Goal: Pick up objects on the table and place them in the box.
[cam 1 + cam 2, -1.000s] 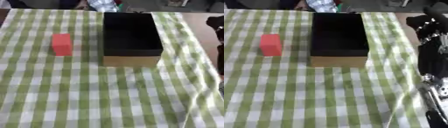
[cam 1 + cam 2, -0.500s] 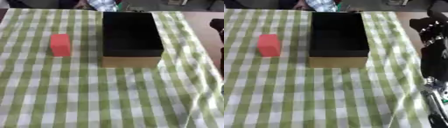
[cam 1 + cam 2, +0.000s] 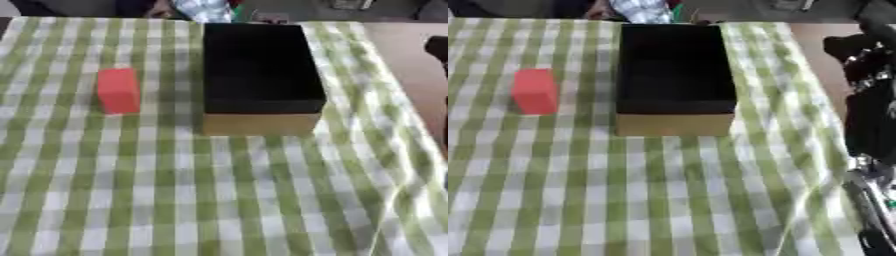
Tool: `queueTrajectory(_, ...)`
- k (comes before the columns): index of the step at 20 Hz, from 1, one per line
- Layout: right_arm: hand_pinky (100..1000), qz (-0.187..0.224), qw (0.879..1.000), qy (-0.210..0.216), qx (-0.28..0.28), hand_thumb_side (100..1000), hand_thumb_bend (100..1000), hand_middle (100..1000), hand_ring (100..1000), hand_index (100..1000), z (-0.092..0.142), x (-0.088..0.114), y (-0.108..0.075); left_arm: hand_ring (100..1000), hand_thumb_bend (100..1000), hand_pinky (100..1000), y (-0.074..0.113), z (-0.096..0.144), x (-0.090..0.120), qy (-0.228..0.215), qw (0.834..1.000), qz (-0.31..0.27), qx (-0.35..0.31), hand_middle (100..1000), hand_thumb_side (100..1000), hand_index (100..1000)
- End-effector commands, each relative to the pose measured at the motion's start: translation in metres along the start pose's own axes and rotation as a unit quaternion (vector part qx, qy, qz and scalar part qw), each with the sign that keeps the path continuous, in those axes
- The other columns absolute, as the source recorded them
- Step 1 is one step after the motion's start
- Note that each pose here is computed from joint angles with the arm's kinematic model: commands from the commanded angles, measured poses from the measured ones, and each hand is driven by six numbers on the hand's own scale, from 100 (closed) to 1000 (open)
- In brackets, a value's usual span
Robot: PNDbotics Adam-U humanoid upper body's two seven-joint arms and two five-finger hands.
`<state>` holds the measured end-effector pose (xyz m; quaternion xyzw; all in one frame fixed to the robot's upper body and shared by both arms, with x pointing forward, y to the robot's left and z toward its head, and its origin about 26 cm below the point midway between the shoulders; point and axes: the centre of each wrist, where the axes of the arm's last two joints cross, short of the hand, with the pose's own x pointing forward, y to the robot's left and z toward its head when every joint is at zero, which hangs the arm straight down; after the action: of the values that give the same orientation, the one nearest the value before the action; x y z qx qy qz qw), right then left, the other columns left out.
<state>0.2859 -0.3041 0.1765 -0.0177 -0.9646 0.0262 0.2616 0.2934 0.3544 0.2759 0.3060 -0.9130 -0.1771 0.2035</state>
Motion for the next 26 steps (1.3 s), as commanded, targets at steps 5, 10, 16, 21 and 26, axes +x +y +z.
queueTrajectory(5,814,0.012,1.000,-0.014,0.017,855,100,614,736,812,-0.006,0.006,-0.005,739,205,745,0.029,-0.035,-0.018,-0.014,0.988,-0.089,-0.125,752,761,883)
queueTrajectory(10,812,0.014,1.000,-0.017,0.010,852,100,616,736,812,-0.007,0.007,-0.007,742,232,735,0.039,-0.054,-0.037,-0.017,0.973,-0.130,-0.189,752,726,886)
queueTrajectory(16,811,0.012,1.000,-0.017,0.011,844,100,616,737,811,-0.005,0.007,-0.008,782,315,739,0.038,-0.077,-0.063,-0.024,0.940,-0.174,-0.293,786,804,913)
queueTrajectory(21,812,0.012,1.000,-0.013,0.012,854,100,616,737,811,-0.003,0.007,-0.007,812,507,750,0.028,-0.087,-0.082,-0.029,0.904,-0.205,-0.375,813,839,936)
queueTrajectory(26,813,0.009,1.000,-0.009,0.014,857,100,614,737,811,-0.003,0.006,-0.004,847,691,757,0.013,-0.096,-0.090,-0.040,0.867,-0.238,-0.435,851,854,972)
